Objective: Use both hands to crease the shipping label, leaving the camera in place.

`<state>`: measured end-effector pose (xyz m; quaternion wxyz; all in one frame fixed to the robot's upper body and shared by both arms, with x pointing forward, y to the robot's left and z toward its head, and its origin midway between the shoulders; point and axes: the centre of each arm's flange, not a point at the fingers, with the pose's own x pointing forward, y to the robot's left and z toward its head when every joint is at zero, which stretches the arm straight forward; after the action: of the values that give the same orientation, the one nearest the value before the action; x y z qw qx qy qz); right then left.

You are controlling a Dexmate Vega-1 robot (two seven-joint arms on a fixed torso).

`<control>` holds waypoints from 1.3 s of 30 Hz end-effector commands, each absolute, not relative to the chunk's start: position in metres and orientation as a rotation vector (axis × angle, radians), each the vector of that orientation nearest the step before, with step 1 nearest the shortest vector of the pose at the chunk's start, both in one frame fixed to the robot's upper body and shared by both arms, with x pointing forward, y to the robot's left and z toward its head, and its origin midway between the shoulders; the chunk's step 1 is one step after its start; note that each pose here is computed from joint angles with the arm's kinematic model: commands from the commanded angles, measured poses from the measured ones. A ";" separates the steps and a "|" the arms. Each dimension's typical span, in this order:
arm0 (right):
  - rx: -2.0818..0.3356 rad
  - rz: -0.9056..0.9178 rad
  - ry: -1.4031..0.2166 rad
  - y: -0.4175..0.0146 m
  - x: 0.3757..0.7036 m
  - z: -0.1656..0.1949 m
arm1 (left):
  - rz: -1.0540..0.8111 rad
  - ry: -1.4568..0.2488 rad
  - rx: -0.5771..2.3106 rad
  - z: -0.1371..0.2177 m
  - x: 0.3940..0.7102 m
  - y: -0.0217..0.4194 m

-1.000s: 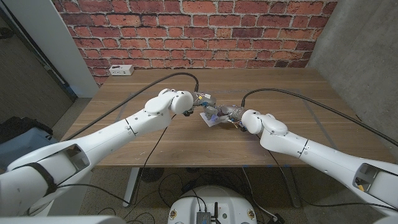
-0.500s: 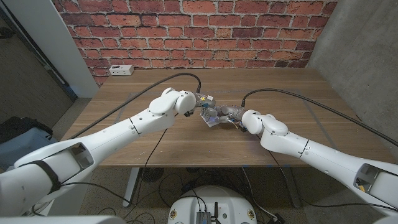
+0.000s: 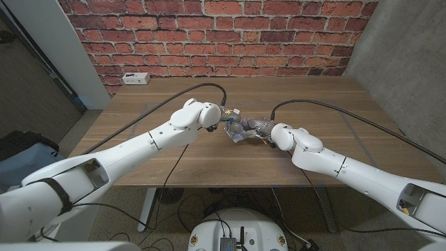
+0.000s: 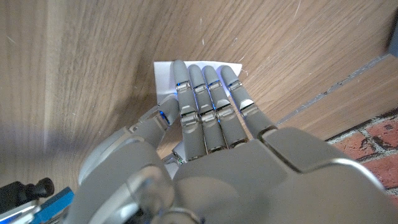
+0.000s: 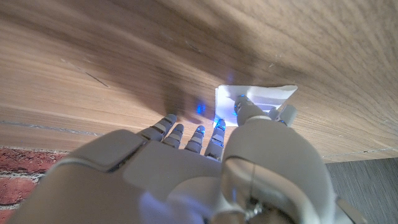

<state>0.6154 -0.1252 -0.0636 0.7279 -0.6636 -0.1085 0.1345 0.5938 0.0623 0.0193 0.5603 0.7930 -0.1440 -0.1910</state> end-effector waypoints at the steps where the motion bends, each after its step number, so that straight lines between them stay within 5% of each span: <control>1: -1.461 0.297 -0.235 -0.126 0.616 -0.064 | -0.486 -0.317 1.868 0.014 0.599 0.060; 7: -1.460 0.297 -0.235 -0.127 0.617 -0.064 | -0.504 -0.298 1.861 0.013 0.600 0.059; 19: -1.460 0.296 -0.232 -0.126 0.618 -0.063 | -0.534 -0.567 1.730 0.021 0.579 0.060; 39: -1.456 0.300 -0.237 -0.126 0.617 -0.063 | -0.587 -0.452 1.771 0.014 0.586 0.055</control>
<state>0.6179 -0.1266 -0.0635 0.7296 -0.6620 -0.1056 0.1356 0.5829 0.0584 0.0188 0.5791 0.7477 -0.2165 -0.2423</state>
